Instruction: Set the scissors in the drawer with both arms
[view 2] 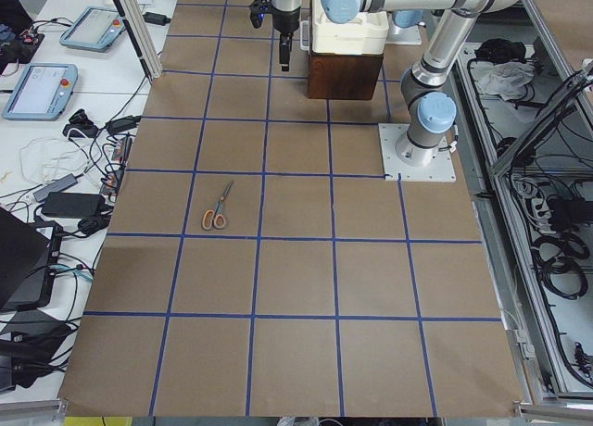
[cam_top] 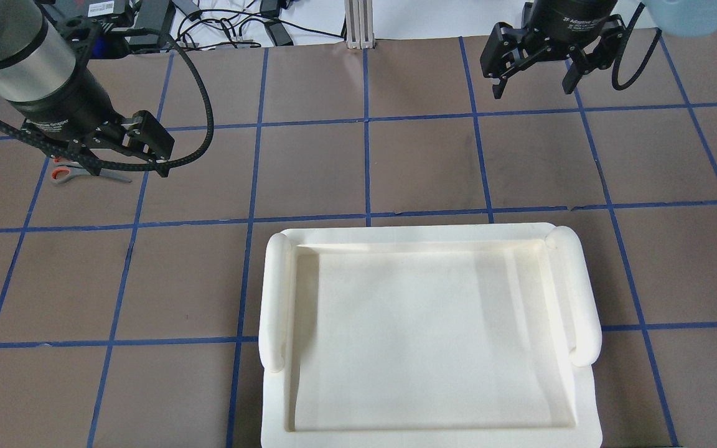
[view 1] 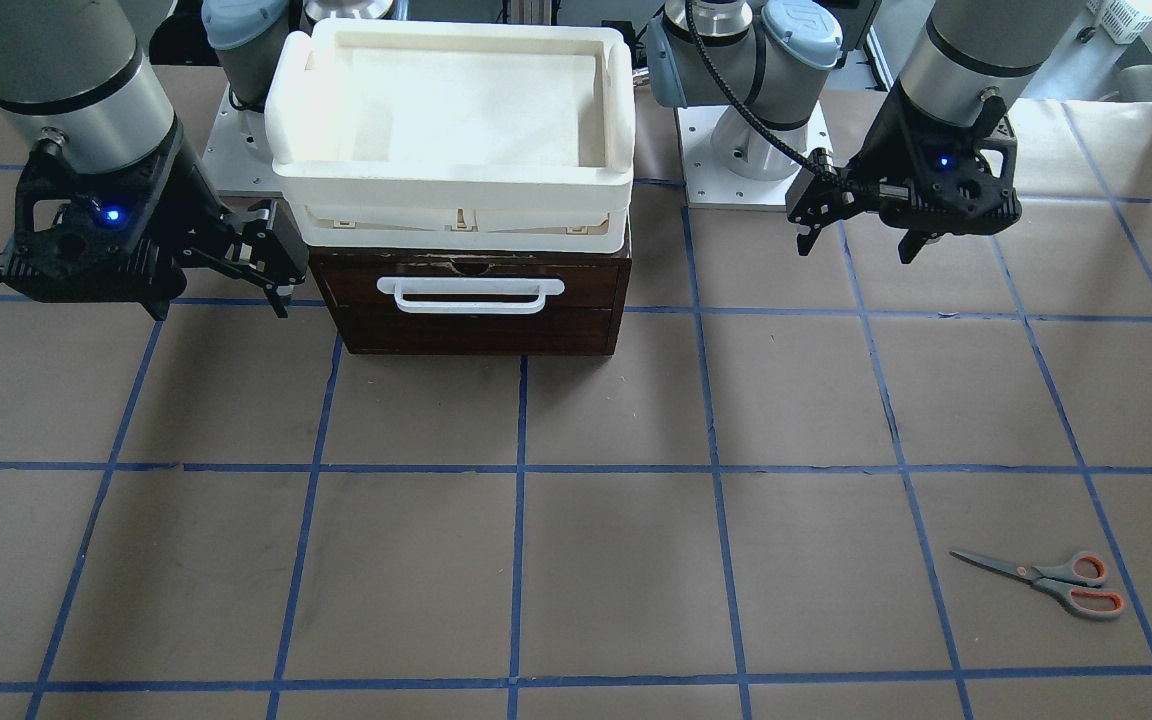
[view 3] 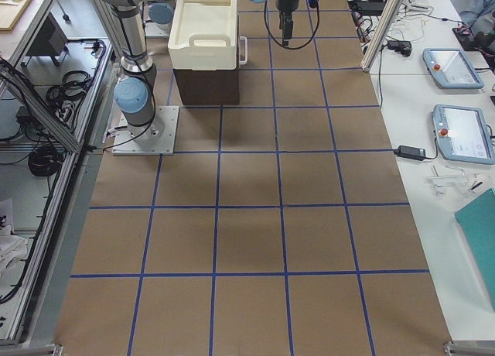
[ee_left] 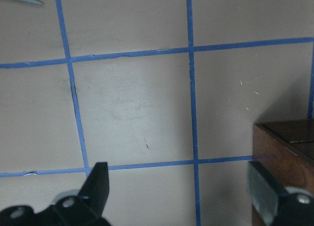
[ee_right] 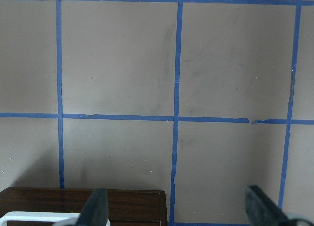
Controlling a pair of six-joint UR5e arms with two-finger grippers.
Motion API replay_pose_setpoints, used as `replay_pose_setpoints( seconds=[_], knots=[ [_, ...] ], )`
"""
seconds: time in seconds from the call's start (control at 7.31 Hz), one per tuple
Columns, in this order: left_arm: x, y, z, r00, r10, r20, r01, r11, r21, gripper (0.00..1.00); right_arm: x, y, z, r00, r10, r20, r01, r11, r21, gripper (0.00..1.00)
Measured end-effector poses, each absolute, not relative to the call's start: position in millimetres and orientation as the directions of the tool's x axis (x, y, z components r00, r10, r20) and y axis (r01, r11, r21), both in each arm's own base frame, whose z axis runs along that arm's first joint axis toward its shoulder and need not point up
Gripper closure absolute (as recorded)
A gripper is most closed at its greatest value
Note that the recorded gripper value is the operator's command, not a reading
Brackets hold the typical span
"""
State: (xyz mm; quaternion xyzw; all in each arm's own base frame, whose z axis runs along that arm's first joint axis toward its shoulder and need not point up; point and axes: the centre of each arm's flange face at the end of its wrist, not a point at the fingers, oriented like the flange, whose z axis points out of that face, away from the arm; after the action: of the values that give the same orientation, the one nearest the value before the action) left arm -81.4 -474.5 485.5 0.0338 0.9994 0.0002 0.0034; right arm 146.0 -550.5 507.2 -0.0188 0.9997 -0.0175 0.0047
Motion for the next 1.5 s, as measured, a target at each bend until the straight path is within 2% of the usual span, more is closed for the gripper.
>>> replay_pose_setpoints(
  seconds=[0.41,0.96,1.23,1.5],
  knots=[
    [-81,-474,485,-0.998,0.067,-0.007,0.067,0.998,0.001,0.00,146,-552,506,-0.999,-0.045,-0.006,-0.045,0.998,-0.040,0.00],
    [-79,-476,484,-0.998,0.063,-0.011,0.063,0.998,0.003,0.00,162,-548,500,-0.988,-0.153,-0.029,-0.151,0.987,-0.044,0.00],
    [-67,-481,482,-0.997,0.075,-0.011,0.075,0.997,0.004,0.00,198,-549,480,-0.926,-0.377,-0.032,-0.377,0.926,-0.020,0.00],
    [-27,-491,474,-0.984,0.180,-0.010,0.180,0.984,0.017,0.00,241,-548,451,-0.799,-0.599,-0.044,-0.600,0.799,0.022,0.00]
  ],
)
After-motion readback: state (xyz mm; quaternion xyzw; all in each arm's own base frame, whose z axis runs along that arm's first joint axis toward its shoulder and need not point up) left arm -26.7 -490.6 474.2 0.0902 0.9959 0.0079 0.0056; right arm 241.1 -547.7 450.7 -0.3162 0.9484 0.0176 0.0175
